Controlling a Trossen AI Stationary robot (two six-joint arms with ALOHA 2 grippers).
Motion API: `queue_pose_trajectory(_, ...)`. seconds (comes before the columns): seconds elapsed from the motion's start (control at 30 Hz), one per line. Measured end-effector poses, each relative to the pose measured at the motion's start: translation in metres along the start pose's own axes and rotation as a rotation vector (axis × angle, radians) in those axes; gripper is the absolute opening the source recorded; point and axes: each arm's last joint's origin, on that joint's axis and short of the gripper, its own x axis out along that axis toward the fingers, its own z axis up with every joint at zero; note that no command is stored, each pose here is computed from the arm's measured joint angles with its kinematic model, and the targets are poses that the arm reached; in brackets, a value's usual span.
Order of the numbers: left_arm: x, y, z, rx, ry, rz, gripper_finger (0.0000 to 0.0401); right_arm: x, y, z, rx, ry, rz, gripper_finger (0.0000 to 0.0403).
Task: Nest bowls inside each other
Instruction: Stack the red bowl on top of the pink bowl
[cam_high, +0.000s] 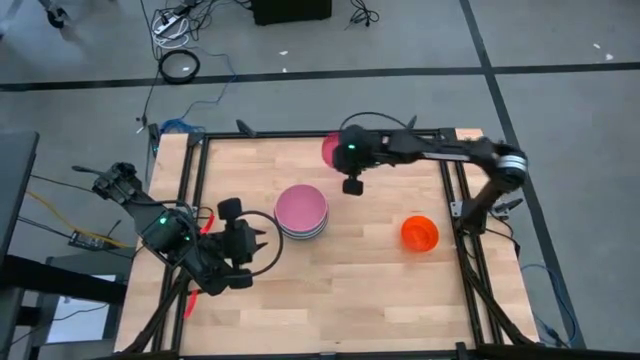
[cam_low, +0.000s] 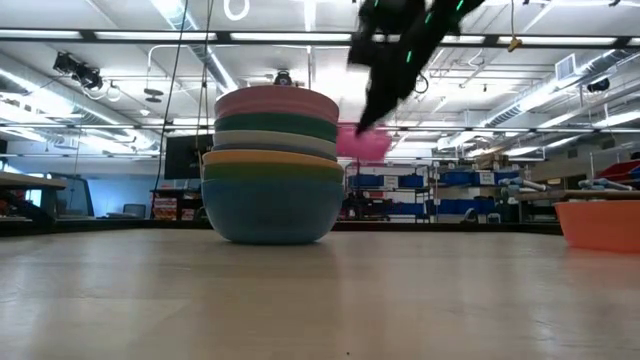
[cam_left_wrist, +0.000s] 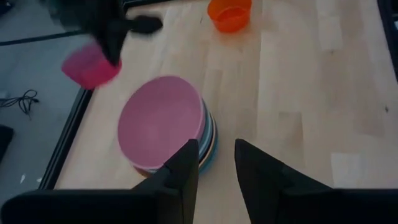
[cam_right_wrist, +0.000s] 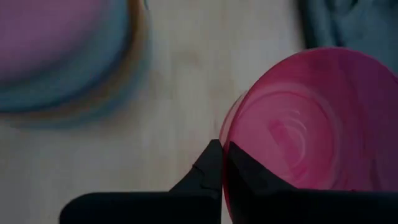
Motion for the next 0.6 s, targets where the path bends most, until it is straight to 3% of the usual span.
queue_pose_trajectory(0.17, 0.000, 0.001, -0.001, -0.004, 0.003, 0.012, 0.0113, -0.075, 0.031, 0.023, 0.019, -0.301, 0.129, 0.0000)
queue_pose_trajectory(0.3, 0.000, 0.001, -0.001, -0.003, 0.003, 0.014, 0.0113, -0.115, 0.062, 0.038, -0.002, -0.516, 0.219, 0.0000)
queue_pose_trajectory(0.43, 0.000, 0.001, -0.001, -0.004, 0.002, 0.015, 0.0113, -0.122, 0.087, 0.047, 0.010, -0.588, 0.334, 0.0000)
queue_pose_trajectory(0.6, 0.000, 0.000, 0.000, -0.013, -0.008, 0.009, 0.0113, -0.097, 0.105, 0.052, 0.000, -0.538, 0.350, 0.0000)
